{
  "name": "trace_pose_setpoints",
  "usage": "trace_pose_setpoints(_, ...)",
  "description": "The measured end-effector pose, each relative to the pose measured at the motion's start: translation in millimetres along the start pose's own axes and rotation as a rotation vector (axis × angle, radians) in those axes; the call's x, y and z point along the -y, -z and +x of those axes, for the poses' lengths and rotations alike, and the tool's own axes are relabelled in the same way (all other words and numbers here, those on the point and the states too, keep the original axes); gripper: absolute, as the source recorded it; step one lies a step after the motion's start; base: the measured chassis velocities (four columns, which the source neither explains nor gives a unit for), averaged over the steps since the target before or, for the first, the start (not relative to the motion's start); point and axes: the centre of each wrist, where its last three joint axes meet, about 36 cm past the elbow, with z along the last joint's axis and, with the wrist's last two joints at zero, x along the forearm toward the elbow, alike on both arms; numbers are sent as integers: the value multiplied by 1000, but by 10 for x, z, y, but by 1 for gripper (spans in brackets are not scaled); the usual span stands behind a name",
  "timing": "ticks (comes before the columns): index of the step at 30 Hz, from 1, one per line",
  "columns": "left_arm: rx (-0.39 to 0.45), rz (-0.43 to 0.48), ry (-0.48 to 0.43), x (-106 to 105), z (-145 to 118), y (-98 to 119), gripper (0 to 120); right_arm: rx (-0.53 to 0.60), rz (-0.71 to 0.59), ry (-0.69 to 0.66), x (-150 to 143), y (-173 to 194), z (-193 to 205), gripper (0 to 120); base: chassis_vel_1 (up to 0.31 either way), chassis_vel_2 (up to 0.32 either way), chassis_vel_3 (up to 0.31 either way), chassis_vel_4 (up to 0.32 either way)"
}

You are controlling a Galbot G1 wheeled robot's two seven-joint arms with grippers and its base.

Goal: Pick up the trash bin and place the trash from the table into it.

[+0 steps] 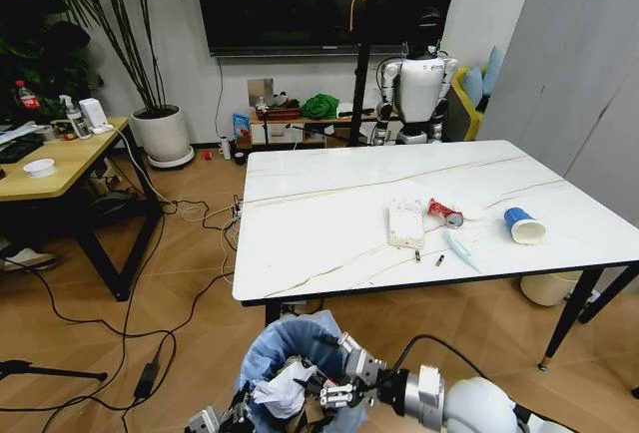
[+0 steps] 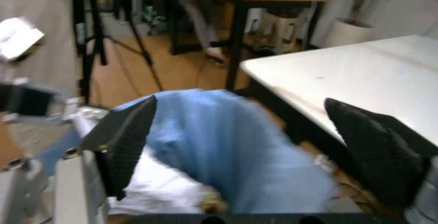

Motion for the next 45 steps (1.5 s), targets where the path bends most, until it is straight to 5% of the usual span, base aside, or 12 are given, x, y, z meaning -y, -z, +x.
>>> trace_pose_setpoints(5,-17,-37,25,-49,115,-4,0,47,4,-162,577,134,335,100,0,0,0,0)
trace_pose_setpoints(10,-15,-52,33,-58,147,18,0,80,-13,-297,851,198,630,100,0,0,0,0)
trace_pose_setpoints(13,6,-71,54,-66,164,101,0,137,-62,-554,1052,195,1108,100,0,0,0,0)
trace_pose_setpoints(21,30,-177,32,-139,226,214,0,187,-129,-801,815,-4,1712,100,0,0,0,0)
trace_pose_setpoints(34,127,-349,38,-203,341,335,0,185,-130,-845,473,-271,1845,100,0,0,0,0)
trace_pose_setpoints(45,125,-339,34,-170,343,310,0,158,-131,-838,326,-365,1842,100,0,0,0,0)
